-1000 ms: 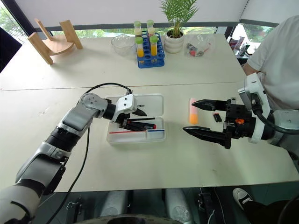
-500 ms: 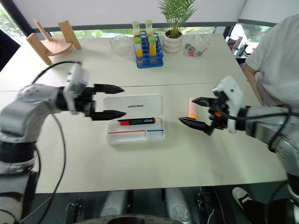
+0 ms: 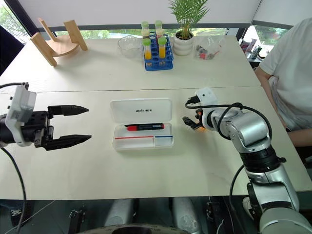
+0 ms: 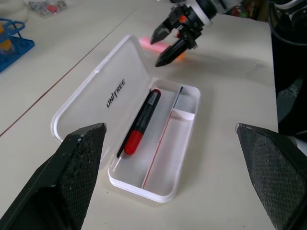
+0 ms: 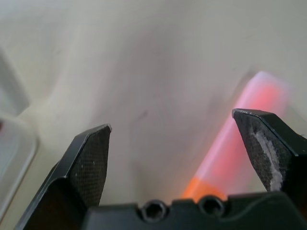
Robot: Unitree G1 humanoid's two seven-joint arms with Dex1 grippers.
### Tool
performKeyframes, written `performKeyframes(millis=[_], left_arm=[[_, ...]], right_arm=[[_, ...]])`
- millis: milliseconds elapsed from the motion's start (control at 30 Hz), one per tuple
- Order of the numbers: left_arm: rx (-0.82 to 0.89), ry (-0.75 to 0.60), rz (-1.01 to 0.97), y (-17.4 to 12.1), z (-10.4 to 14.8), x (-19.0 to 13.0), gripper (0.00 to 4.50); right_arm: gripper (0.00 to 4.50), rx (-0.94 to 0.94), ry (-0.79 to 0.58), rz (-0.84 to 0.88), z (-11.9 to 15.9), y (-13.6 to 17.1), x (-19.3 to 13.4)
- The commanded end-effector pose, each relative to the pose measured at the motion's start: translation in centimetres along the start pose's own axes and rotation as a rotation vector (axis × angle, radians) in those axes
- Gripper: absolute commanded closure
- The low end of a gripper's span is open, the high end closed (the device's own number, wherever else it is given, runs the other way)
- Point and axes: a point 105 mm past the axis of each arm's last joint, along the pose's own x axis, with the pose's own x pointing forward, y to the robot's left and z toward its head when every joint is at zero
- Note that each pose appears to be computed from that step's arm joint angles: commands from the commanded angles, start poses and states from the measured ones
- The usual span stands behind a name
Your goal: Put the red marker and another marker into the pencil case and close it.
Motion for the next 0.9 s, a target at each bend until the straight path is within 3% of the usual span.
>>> performKeyframes(millis=[33, 167, 267, 567, 667, 833, 867, 900], left_arm=[[0.063, -0.020, 0.023, -0.1, 1.2, -0.4, 0.04], [0.062, -0.025, 0.026, 0.0, 1.1, -0.4, 0.04], [0.065, -0.023, 0.017, -0.2, 1.0, -0.2, 0.04], [0.077, -0.020, -0.015, -0.1, 1.6, -0.7, 0.04], [0.083, -0.023, -0.015, 0.0, 1.5, -0.5, 0.00], [0.089, -0.027, -0.012, 0.2, 1.4, -0.3, 0.00], [0.089, -0.029, -0.011, 0.3, 1.4, -0.3, 0.00], [0.089, -0.029, -0.011, 0.3, 1.4, -0.2, 0.00]], right_arm=[[0.00, 0.024, -0.036, -0.051, 0.9, -1.2, -0.2], [0.00, 0.066, -0.045, -0.110, 1.6, -3.0, -0.6], [0.00, 0.139, 0.013, -0.100, 0.3, -3.2, -0.2], [0.00, 0.282, 0.150, 0.003, -1.9, 0.0, 1.3], [0.88, 0.251, 0.161, 0.009, -2.1, 0.8, 1.5], [3.37, 0.236, 0.148, -0.005, -1.6, 0.3, 1.6], [3.69, 0.234, 0.146, -0.007, -1.6, 0.2, 1.5], [3.68, 0.233, 0.144, -0.009, -1.5, 0.1, 1.5]])
